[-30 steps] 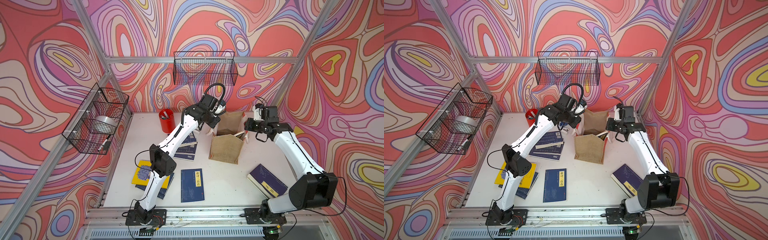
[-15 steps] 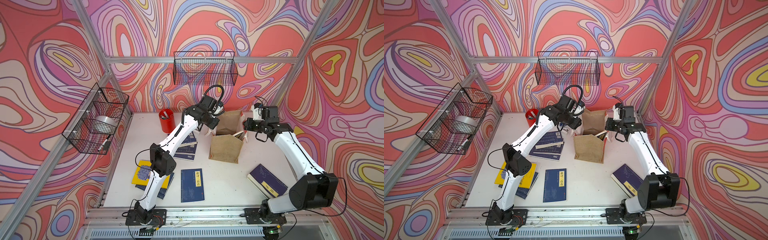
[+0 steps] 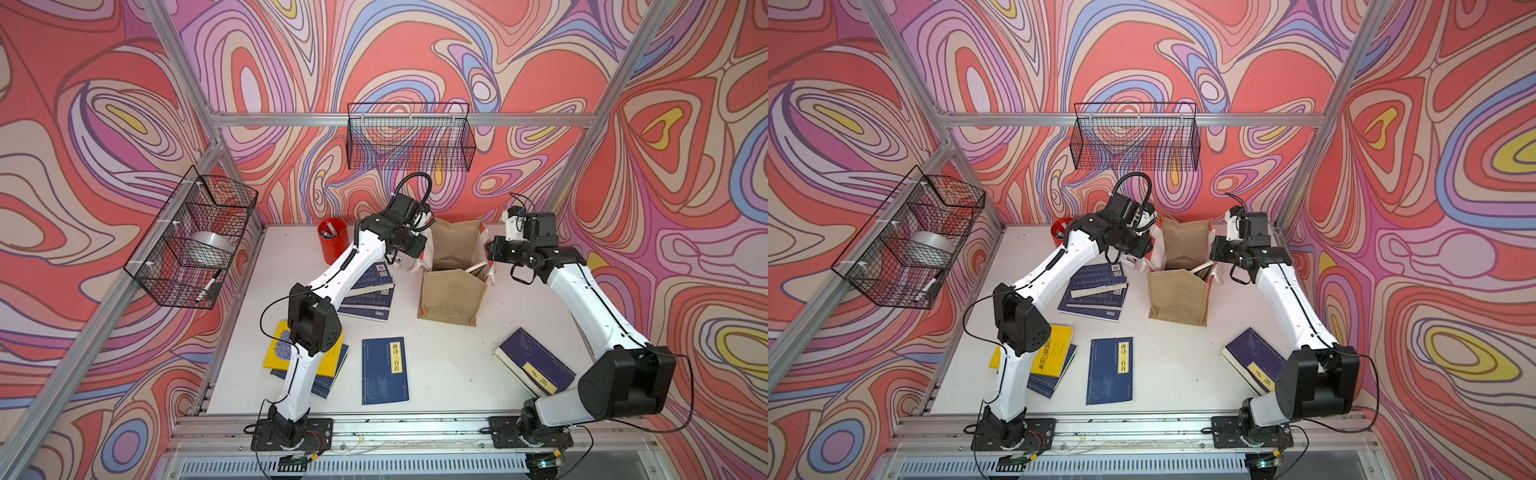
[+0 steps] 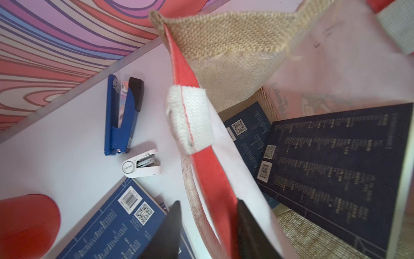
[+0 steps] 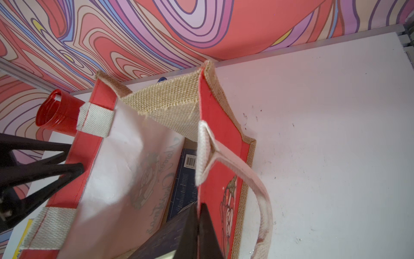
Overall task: Put the books into the canvas bag
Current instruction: Adjust the canvas bag at the center of the board.
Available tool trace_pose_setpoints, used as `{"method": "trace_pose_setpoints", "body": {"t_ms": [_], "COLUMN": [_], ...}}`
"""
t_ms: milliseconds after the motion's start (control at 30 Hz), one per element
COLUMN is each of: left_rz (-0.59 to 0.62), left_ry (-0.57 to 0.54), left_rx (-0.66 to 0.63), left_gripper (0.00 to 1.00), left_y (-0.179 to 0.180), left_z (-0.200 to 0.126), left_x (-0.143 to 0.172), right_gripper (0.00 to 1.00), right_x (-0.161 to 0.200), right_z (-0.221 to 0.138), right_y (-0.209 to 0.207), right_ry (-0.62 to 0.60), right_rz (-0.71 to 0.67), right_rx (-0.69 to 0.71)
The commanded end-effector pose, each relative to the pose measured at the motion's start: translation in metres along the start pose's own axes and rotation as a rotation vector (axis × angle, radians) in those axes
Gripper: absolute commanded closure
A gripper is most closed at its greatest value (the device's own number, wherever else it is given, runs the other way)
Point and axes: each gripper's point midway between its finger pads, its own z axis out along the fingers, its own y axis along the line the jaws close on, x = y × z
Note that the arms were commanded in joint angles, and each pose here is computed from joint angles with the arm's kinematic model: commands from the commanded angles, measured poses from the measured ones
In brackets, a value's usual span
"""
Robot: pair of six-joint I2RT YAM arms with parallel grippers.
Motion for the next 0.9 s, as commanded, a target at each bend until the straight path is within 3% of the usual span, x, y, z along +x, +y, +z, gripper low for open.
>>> {"method": "trace_pose_setpoints", "body": {"t_ms": [0,33,67,167,433,567,667,733,867], "left_rz": [-0.018,-0.016,-0.013,-0.005,0.006,-0.034,-0.05,-0.045,-0.141], "left_ry": [-0.059,-0.067,-0.077,-0.106,-0.29,-0.221,-0.234,-0.255,-0.117], "left_rx": [0.075,0.084,0.09,0.111,0.137,0.176,0.245,0.208,0.265], "left_gripper": [0.91,0.99,1.0,1.0,1.0,1.0,1.0,1.0,1.0], "left_y": [-0.015,-0.017,-0.019,-0.024,-0.037,-0.037,-0.049,-0.04,-0.029], "left_z": [-0.015,-0.019,-0.022,-0.034,-0.107,-0.096,-0.106,-0.092,-0.055], "left_x": [-0.018,-0.021,-0.025,-0.034,-0.07,-0.06,-0.064,-0.061,-0.04], "right_gripper": [1.0,1.0,1.0,1.0,1.0,1.0,1.0,1.0,1.0], "right_x": [-0.016,-0.017,-0.018,-0.024,-0.05,-0.024,-0.025,-0.024,-0.013], "right_z": [-0.014,-0.014,-0.014,-0.019,-0.055,-0.021,-0.027,-0.028,-0.01], "right_y": [0.011,0.012,0.012,0.016,0.025,-0.004,-0.001,-0.006,-0.019], "right_ry": [-0.065,-0.068,-0.07,-0.092,-0.222,-0.044,-0.086,-0.092,0.015], "right_rz": [-0.031,-0.032,-0.033,-0.043,-0.061,-0.001,0.025,0.029,0.022], "right_rx": [-0.039,-0.043,-0.047,-0.058,-0.048,0.072,0.055,0.082,0.14]}}
